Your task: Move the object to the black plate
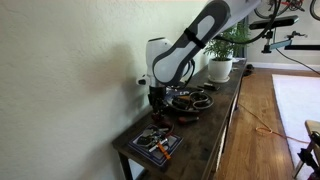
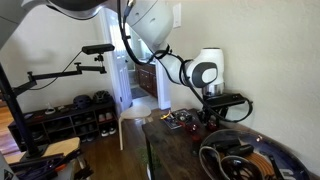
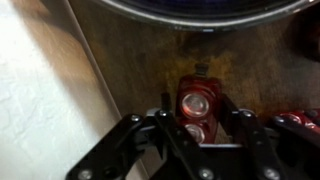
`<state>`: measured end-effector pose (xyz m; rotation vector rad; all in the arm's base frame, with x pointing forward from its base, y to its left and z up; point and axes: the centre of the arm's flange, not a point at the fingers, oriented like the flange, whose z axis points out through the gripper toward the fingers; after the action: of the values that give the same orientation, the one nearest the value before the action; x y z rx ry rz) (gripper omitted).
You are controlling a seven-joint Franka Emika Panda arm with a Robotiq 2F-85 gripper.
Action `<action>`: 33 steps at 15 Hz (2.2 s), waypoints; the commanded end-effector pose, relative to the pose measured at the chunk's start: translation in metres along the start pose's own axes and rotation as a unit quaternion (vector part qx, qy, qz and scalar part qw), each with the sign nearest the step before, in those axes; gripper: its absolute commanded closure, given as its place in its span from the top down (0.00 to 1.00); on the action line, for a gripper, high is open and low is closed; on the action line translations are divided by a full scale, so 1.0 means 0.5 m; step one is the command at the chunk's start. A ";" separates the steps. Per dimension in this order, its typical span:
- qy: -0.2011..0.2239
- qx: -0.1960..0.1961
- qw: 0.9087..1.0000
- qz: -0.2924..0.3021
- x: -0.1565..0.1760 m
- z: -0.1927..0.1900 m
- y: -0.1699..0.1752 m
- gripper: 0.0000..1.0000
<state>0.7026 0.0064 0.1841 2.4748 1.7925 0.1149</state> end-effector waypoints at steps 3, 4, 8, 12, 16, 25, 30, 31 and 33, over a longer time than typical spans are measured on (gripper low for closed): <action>0.014 -0.006 1.000 0.011 -0.037 -0.051 -0.027 0.17; 0.014 -0.011 1.000 0.009 -0.038 -0.067 -0.035 0.17; 0.015 -0.040 0.999 0.011 -0.045 -0.145 -0.056 0.17; -0.002 -0.057 0.997 0.047 -0.079 -0.213 -0.058 0.17; -0.022 -0.064 0.991 0.112 -0.148 -0.234 -0.037 0.17; -0.051 -0.074 0.964 0.249 -0.314 -0.199 0.013 0.17; -0.051 -0.070 0.955 0.283 -0.361 -0.154 0.025 0.17; -0.052 -0.068 0.954 0.288 -0.368 -0.144 0.028 0.17; -0.056 -0.064 0.952 0.293 -0.375 -0.122 0.032 0.17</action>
<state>0.6471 -0.1679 0.2554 2.7571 0.9797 0.0921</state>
